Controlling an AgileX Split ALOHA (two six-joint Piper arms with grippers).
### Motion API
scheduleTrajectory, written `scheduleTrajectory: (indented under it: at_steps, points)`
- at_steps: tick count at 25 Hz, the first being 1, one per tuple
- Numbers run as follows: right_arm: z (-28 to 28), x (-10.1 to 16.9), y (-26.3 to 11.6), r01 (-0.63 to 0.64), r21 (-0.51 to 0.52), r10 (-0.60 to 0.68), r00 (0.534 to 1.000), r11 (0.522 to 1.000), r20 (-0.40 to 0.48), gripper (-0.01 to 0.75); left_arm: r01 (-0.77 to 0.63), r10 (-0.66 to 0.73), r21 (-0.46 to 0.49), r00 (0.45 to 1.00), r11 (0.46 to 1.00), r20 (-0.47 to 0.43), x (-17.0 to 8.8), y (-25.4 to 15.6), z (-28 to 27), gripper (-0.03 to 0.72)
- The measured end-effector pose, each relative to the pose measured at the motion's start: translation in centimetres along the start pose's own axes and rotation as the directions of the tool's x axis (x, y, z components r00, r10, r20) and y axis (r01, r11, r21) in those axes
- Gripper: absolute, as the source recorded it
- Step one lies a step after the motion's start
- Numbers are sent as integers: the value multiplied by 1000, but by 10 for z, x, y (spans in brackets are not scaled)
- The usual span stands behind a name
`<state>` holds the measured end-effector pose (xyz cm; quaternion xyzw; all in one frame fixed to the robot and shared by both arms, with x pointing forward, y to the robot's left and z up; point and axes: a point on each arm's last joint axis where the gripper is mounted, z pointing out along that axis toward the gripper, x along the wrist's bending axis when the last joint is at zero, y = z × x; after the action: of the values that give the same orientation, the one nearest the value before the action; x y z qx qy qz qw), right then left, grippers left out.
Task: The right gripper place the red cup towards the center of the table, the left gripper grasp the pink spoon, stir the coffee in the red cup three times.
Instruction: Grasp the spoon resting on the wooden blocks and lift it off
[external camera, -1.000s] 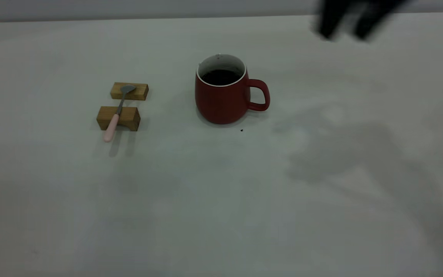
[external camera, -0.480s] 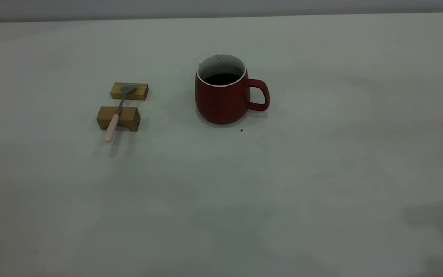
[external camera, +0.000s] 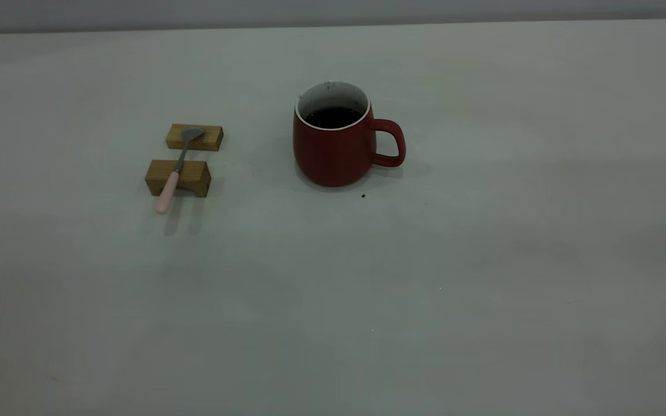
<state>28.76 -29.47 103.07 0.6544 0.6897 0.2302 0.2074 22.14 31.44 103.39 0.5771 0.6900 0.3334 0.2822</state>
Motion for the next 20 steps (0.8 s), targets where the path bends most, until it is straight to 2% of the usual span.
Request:
scheduleTrajectory:
  at_steps: [6, 12, 20]
  points:
    - [-21, -4, -17, -34, -193, 39, 999, 981, 22, 582, 0, 0, 0, 1000, 1000, 0, 0, 0, 0, 531]
    - [-35, -4, -34, -35, -330, 42, 999, 943, 14, 582, 0, 0, 0, 1000, 1000, 0, 0, 0, 0, 531]
    - [-36, -4, -36, -37, -343, 44, 999, 939, 13, 582, 0, 0, 0, 1000, 1000, 0, 0, 0, 0, 531]
